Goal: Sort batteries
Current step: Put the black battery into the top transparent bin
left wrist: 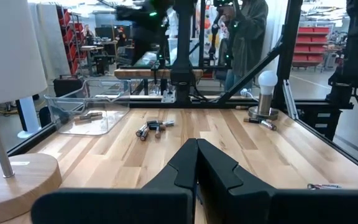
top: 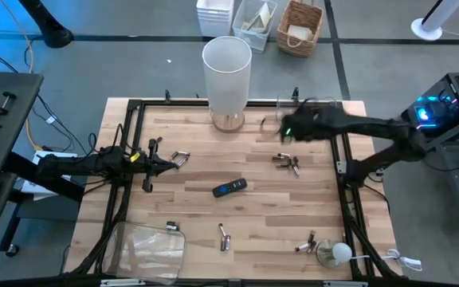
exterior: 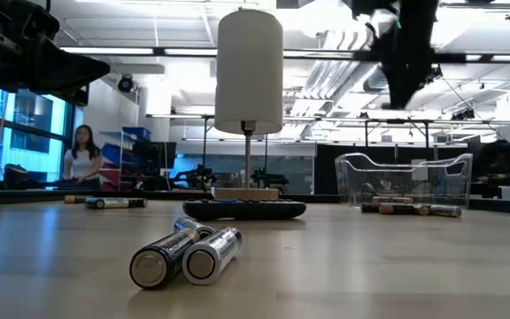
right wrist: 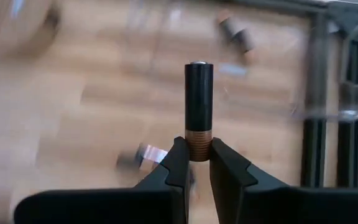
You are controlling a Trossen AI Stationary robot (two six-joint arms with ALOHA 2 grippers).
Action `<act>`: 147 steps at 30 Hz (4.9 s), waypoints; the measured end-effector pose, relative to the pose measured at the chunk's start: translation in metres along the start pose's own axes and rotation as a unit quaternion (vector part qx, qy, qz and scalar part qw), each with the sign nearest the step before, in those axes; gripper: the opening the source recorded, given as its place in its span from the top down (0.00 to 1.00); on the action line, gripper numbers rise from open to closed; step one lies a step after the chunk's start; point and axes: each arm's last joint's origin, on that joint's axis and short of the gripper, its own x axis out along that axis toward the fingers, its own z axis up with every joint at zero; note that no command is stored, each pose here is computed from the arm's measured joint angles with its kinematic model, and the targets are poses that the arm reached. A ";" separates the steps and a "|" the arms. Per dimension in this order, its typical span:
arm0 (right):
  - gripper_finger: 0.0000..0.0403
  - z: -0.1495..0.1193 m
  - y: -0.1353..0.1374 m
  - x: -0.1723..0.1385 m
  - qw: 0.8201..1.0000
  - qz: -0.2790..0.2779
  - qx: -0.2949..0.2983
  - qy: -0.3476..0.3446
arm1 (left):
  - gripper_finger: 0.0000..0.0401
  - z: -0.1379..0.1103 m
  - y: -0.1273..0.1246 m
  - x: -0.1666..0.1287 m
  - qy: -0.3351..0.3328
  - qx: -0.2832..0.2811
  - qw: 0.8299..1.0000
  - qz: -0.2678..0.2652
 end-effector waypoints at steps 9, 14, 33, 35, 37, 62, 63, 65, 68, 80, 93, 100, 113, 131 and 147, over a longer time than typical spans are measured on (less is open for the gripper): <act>0.87 0.044 -0.050 0.079 0.992 0.008 0.120 -0.038 | 1.00 0.000 0.000 0.000 0.000 0.000 1.000 0.000; 0.67 0.052 -0.061 0.099 0.992 0.036 0.106 -0.049 | 1.00 0.000 0.000 0.000 0.000 0.000 1.000 0.000; 0.52 -0.043 0.010 0.021 0.909 0.252 -0.325 0.063 | 1.00 0.000 0.000 0.000 0.000 0.000 1.000 0.000; 0.52 -0.061 0.018 0.028 0.893 0.218 -0.387 0.075 | 1.00 0.000 0.000 0.000 0.000 0.000 1.000 0.000; 0.52 -0.072 0.027 0.037 0.875 0.193 -0.437 0.081 | 1.00 0.000 0.000 0.000 0.000 0.000 1.000 0.000; 0.52 -0.088 0.072 0.128 0.732 0.137 -0.657 0.120 | 1.00 0.000 0.000 0.000 0.000 0.000 1.000 0.000; 0.52 -0.086 0.072 0.131 0.733 0.136 -0.655 0.121 | 1.00 0.000 0.000 0.000 0.000 0.000 1.000 0.000; 0.52 -0.084 0.073 0.135 0.733 0.136 -0.655 0.122 | 1.00 0.000 0.000 0.000 0.000 0.000 1.000 0.000; 0.58 -0.083 0.073 0.140 0.732 0.138 -0.655 0.131 | 1.00 0.000 0.000 0.000 0.000 0.000 1.000 0.000; 0.92 -0.080 0.087 0.108 0.768 0.226 -0.583 0.139 | 1.00 0.000 0.000 0.000 0.000 0.000 1.000 0.000; 0.92 0.043 0.033 0.024 0.921 0.133 -0.342 -0.130 | 1.00 0.000 0.000 0.000 0.000 0.000 1.000 0.000; 0.92 0.081 -0.031 0.067 0.981 0.038 -0.158 -0.109 | 1.00 0.000 0.000 0.000 0.000 0.000 1.000 0.000; 0.63 0.087 -0.045 0.089 0.994 0.065 -0.070 -0.046 | 1.00 0.000 0.000 0.000 0.000 0.000 1.000 0.000; 0.57 -0.039 0.033 -0.022 0.888 0.357 -0.241 0.159 | 1.00 0.000 0.000 0.000 0.000 0.000 1.000 0.000; 0.57 -0.238 -0.001 0.000 0.898 0.065 -0.036 0.433 | 1.00 0.000 0.000 0.000 0.000 0.000 1.000 0.000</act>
